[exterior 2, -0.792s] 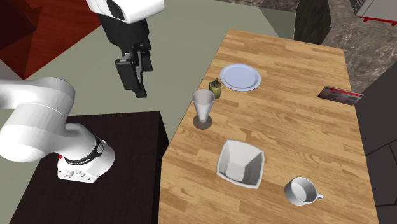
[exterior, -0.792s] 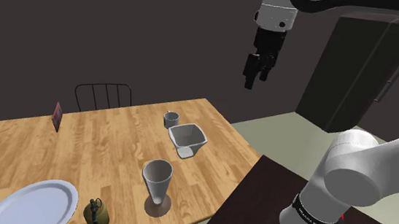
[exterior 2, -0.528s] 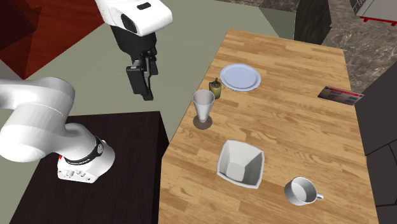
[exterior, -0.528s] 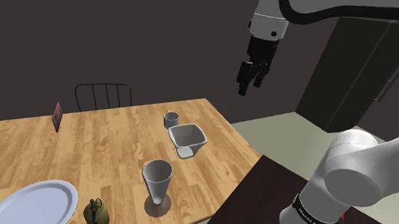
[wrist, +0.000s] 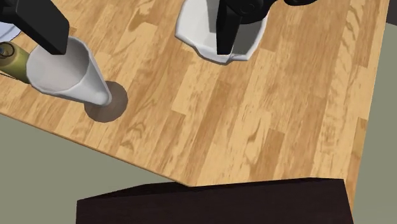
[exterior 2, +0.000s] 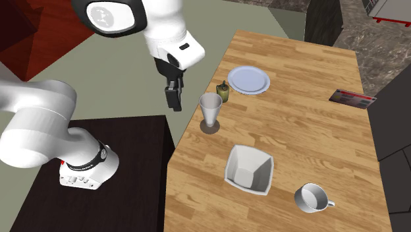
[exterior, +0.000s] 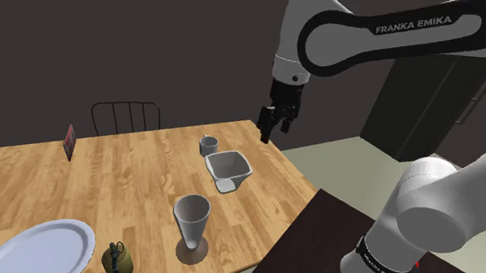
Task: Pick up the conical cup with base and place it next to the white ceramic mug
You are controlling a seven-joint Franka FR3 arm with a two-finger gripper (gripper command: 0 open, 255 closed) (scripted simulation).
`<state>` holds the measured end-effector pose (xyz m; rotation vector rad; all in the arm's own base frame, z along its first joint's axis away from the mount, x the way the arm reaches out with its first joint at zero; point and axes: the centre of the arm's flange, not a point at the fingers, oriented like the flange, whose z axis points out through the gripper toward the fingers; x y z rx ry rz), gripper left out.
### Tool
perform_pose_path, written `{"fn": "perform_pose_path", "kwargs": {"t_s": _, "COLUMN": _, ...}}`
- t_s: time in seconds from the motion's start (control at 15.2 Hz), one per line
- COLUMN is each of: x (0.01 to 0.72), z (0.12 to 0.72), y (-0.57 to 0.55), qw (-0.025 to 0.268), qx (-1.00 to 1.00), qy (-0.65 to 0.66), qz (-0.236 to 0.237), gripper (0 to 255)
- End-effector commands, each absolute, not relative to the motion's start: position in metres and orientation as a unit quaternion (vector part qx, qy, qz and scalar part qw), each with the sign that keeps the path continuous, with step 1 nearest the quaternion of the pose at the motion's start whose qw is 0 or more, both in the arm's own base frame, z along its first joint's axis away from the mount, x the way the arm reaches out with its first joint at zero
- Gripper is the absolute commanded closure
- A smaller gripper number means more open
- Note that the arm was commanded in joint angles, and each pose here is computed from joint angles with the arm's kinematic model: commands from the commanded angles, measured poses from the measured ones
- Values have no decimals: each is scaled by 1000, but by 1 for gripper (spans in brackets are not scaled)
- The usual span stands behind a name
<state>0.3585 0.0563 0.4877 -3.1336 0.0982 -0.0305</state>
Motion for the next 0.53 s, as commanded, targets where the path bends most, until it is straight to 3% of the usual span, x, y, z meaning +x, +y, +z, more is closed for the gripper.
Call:
{"fn": "perform_pose_path", "kwargs": {"t_s": 0.0, "x": 368, "z": 466, "y": 65, "qw": 11, "qx": -999, "qy": 34, "qz": -10, "gripper": 0}}
{"fn": "perform_pose_path", "kwargs": {"t_s": 0.46, "x": 404, "z": 393, "y": 101, "qw": 35, "qx": -999, "qy": 41, "qz": -8, "gripper": 0}}
